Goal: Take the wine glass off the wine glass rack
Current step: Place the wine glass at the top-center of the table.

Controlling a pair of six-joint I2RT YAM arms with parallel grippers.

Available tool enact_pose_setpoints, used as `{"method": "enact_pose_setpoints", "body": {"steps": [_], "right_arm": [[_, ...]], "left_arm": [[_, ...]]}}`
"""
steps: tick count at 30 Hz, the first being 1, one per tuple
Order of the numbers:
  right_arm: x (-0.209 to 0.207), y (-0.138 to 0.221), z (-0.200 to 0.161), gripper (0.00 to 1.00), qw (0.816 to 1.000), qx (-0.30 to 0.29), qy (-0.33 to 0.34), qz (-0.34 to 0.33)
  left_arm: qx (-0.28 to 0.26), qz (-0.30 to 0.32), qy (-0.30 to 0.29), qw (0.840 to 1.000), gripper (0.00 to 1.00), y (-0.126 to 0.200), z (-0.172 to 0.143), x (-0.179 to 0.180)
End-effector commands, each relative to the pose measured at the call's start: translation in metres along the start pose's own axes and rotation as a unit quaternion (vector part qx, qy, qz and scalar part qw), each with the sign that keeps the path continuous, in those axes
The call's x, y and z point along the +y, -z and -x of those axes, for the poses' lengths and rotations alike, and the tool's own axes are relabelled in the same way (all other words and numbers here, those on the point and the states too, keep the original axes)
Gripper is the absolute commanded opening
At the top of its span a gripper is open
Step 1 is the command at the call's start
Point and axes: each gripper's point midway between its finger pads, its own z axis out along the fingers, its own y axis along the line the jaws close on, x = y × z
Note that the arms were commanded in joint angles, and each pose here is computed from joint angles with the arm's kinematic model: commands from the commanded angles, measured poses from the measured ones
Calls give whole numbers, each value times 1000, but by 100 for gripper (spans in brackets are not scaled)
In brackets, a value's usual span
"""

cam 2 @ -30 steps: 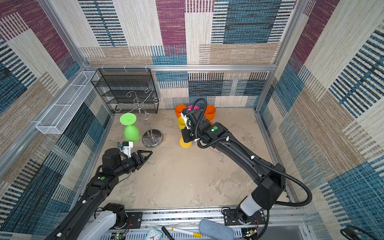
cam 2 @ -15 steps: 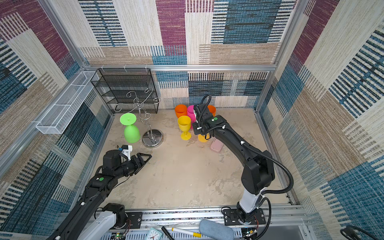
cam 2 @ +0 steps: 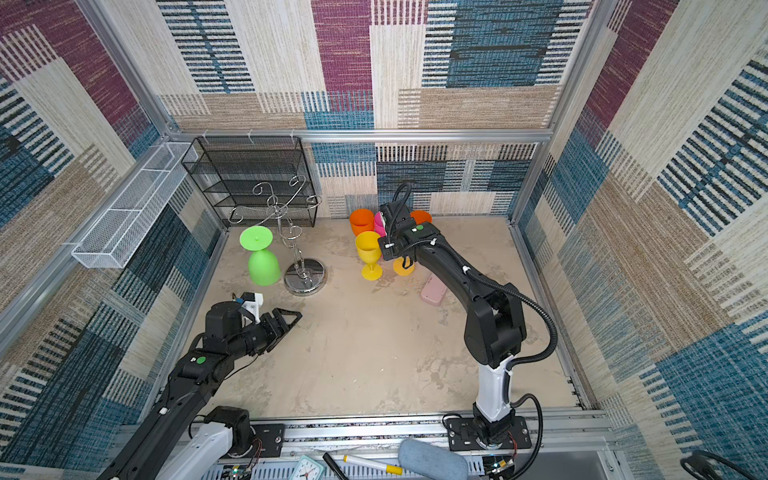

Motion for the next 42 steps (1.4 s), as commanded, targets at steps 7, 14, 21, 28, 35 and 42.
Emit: {"method": "enact_pose_setpoints", "body": {"steps": [7, 14, 21, 28, 35, 42], "right_arm": [[11, -12, 9, 0, 1000, -7, -3, 29], [10, -19, 8, 17, 1000, 0, -4, 26], [6, -7, 22, 45, 1000, -17, -5, 17], [-1, 48, 53, 58, 996, -90, -18, 15], [16, 129, 67, 72, 972, -227, -38, 43], [70, 193, 60, 71, 926, -331, -86, 157]], "left_arm": [[-7, 3, -14, 1000, 75, 0, 3, 0], [-6, 3, -15, 1000, 75, 0, 3, 1], [-10, 4, -19, 1000, 75, 2, 6, -3], [-18, 23, -36, 999, 75, 14, 10, -6], [-46, 83, -76, 993, 75, 62, 27, -20], [-99, 66, -54, 991, 73, 96, 61, -48]]}}
